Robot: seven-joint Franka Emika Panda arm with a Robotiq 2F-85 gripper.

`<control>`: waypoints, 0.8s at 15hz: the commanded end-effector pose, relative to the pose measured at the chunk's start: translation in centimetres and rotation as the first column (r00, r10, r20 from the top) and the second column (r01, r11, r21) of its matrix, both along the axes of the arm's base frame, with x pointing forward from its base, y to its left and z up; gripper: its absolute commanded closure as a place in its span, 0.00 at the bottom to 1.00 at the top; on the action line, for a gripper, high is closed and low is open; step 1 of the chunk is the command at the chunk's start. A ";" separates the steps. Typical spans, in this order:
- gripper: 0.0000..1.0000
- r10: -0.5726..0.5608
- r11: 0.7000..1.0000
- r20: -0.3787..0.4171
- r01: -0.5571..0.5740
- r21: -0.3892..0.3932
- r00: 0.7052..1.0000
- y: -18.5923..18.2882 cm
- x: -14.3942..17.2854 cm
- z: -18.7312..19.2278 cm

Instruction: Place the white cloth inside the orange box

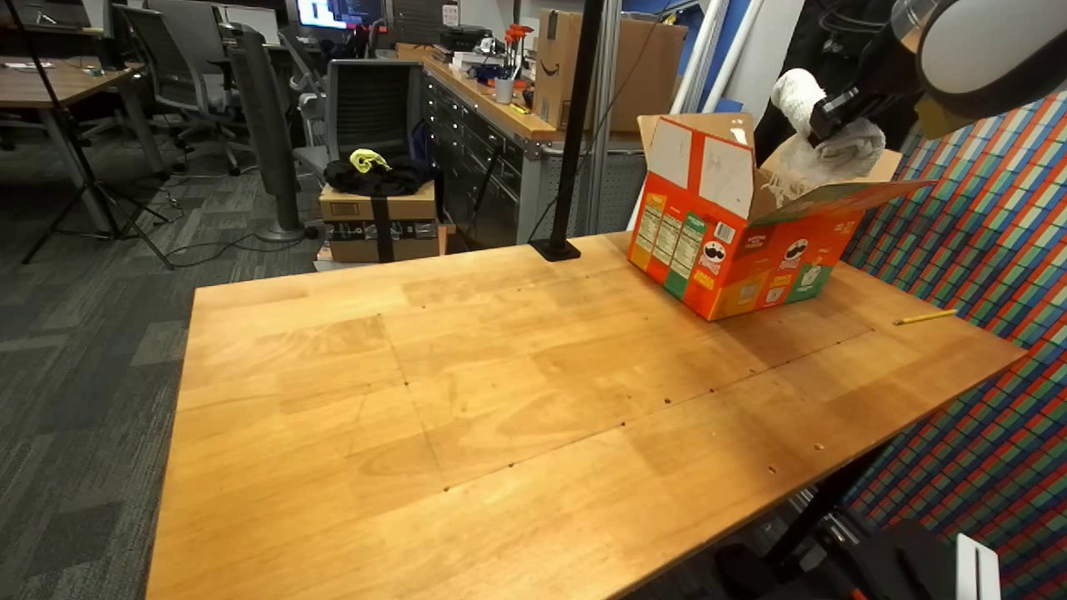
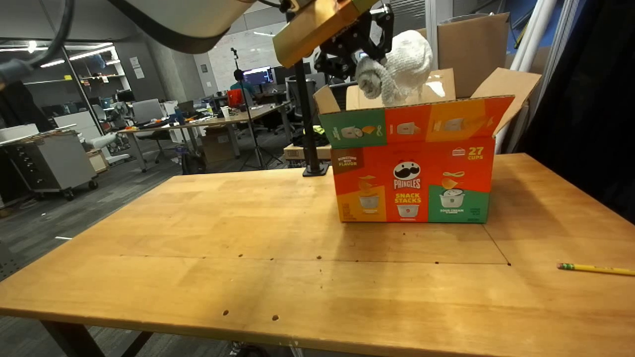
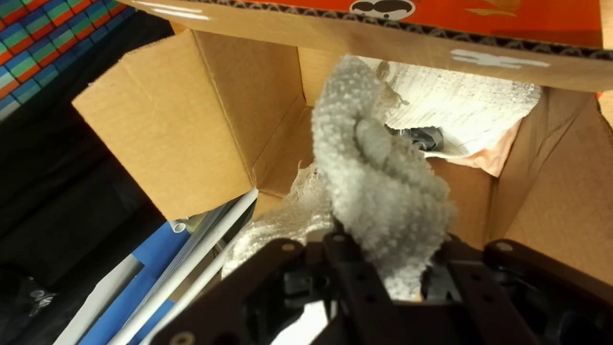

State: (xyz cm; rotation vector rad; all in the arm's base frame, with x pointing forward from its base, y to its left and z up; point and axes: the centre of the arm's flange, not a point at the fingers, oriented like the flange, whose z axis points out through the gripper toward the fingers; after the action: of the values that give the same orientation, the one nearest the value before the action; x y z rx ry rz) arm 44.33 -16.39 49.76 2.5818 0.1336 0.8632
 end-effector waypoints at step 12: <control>0.00 0.026 0.999 0.009 -0.026 -0.027 1.000 5.2 -3.6 -1.2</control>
State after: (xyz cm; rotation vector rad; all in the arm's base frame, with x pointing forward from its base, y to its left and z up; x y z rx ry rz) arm 42.25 -12.91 47.54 2.6105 0.1911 0.8337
